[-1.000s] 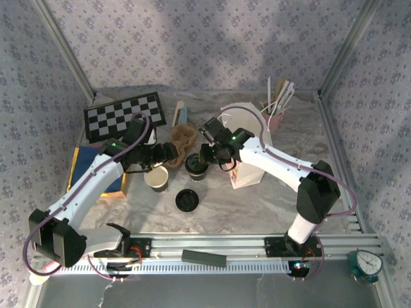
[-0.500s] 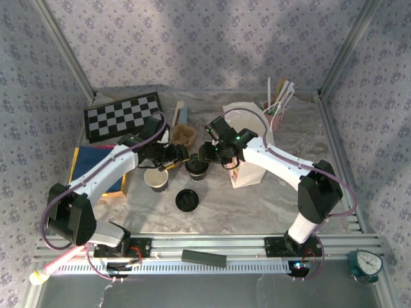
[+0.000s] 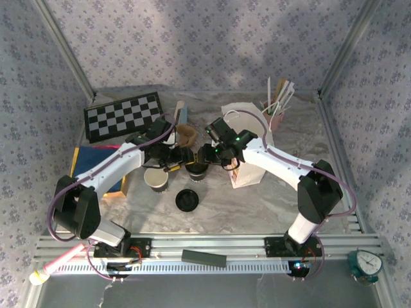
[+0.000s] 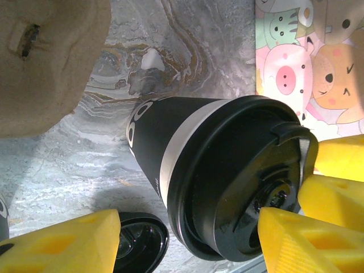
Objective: Pack the takeout coffee
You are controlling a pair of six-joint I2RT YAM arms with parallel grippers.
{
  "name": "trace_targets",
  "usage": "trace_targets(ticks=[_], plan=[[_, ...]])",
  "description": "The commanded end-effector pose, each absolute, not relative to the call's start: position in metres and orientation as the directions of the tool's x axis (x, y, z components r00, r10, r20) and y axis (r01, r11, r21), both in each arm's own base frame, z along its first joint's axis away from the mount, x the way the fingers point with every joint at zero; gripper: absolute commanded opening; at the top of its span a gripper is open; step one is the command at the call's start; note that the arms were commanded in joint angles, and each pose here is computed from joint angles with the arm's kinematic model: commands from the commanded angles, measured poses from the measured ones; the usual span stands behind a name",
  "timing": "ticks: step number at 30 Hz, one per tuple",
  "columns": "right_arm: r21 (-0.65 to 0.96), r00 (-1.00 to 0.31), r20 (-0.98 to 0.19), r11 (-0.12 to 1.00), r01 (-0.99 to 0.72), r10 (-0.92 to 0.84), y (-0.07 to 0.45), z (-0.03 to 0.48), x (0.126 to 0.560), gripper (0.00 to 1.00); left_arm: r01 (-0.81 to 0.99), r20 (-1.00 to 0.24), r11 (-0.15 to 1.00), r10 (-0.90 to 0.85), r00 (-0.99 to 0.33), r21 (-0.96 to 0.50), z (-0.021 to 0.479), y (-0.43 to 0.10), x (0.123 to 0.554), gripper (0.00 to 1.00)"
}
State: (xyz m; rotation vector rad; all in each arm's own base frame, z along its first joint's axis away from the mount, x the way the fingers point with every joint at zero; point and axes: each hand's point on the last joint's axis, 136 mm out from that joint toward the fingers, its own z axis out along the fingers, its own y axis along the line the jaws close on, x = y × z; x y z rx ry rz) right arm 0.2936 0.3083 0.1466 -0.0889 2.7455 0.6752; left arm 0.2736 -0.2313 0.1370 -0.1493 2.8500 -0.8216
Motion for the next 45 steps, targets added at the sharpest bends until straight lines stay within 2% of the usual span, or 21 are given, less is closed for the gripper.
trace_targets(ticks=[1, 15, 27, 33, 40, 45], plan=[[0.436, -0.957, -0.291, 0.890, -0.134, -0.002, 0.305, 0.139, 0.290, 0.50, -0.013, -0.153, 0.833, -0.116, -0.981, -0.553, 0.145, -0.239, 0.278, 0.64], [0.408, -0.970, -0.243, 0.905, -0.118, -0.017, 0.300, 0.119, 0.281, 0.50, -0.080, -0.070, 0.889, -0.125, -0.990, -0.451, 0.113, -0.222, 0.264, 0.58], [0.356, -0.977, -0.206, 0.926, -0.126, -0.054, 0.297, 0.100, 0.272, 0.49, -0.110, -0.003, 0.917, -0.120, -0.993, -0.383, 0.091, -0.210, 0.248, 0.58], [0.339, -0.977, -0.204, 0.932, -0.131, -0.063, 0.294, 0.100, 0.269, 0.48, -0.093, -0.046, 0.907, -0.122, -0.991, -0.410, 0.113, -0.214, 0.260, 0.58], [0.326, -0.976, -0.208, 0.936, -0.131, -0.064, 0.291, 0.101, 0.269, 0.47, -0.092, -0.106, 0.821, -0.183, -0.977, -0.564, 0.159, -0.227, 0.291, 0.58], [0.329, -0.976, -0.208, 0.935, -0.132, -0.064, 0.292, 0.102, 0.269, 0.47, -0.090, -0.088, 0.791, -0.178, -0.980, -0.605, 0.158, -0.235, 0.297, 0.56]])
